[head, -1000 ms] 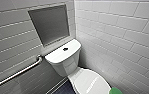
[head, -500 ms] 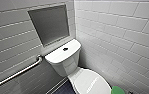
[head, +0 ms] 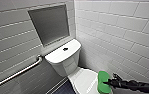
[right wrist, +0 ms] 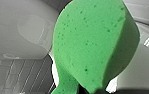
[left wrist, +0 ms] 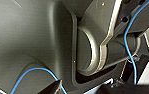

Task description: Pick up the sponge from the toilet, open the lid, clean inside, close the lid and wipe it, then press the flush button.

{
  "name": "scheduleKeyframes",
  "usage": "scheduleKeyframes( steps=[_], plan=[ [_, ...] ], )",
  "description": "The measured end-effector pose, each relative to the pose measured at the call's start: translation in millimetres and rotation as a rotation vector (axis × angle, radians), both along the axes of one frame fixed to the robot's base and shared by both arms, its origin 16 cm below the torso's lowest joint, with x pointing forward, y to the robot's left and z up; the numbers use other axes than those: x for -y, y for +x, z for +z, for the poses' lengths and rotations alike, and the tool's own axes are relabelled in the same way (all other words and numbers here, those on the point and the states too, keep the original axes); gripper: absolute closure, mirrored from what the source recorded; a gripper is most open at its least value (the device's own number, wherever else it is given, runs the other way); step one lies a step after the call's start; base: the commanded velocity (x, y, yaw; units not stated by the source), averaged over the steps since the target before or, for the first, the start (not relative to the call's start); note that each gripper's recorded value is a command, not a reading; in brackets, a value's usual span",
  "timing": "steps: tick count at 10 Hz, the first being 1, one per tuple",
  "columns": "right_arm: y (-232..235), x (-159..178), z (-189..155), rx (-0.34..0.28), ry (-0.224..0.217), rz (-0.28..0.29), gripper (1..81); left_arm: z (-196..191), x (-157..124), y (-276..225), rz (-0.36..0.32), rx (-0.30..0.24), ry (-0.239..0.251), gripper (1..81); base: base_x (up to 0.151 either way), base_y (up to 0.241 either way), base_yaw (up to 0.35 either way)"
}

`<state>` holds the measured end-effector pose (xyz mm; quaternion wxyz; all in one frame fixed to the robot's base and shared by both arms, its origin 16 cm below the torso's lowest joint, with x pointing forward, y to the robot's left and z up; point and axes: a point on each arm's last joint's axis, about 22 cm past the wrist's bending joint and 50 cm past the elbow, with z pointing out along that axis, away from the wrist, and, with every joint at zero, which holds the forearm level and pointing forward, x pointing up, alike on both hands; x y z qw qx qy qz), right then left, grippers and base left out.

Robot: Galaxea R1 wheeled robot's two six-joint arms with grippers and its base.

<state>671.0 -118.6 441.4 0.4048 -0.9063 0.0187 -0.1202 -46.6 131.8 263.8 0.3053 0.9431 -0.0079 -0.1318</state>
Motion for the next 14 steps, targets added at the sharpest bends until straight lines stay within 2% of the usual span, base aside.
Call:
scheduleKeyframes(
  steps=[2, 3, 5, 7, 8, 11, 14],
  plan=[
    [6, -59, 3, -0.003, 0.018, 0.073, 81.1, 0, 0, 0, 0.000, 0.000, 0.000, 1.0, 0.000, 0.000, 0.000],
    [22, -77, 4, 0.006, 0.003, 0.093, 81.1, 0, 0, 0, 0.004, 0.001, 0.001, 1.0, 0.000, 0.000, 0.000],
    [48, -119, -1, 0.021, -0.018, 0.134, 81.1, 2, 0, -5, 0.047, -0.001, 0.018, 1.0, 0.000, 0.000, 0.000],
    [47, -176, -9, 0.013, -0.009, 0.187, 81.1, 6, 2, -16, 0.089, -0.013, 0.032, 1.0, 0.000, 0.000, 0.000],
    [49, -187, -12, 0.013, -0.012, 0.190, 81.1, 7, 1, -18, 0.092, -0.016, 0.034, 1.0, 0.000, 0.000, 0.000],
    [80, -171, -39, 0.012, -0.085, 0.120, 81.1, 7, 1, -19, 0.090, -0.022, 0.035, 1.0, 0.000, 0.000, 0.000],
    [72, -216, -55, -0.003, -0.065, 0.129, 81.1, 13, 1, -29, 0.090, -0.052, 0.037, 1.0, 0.000, 0.000, 0.000]
  ],
)
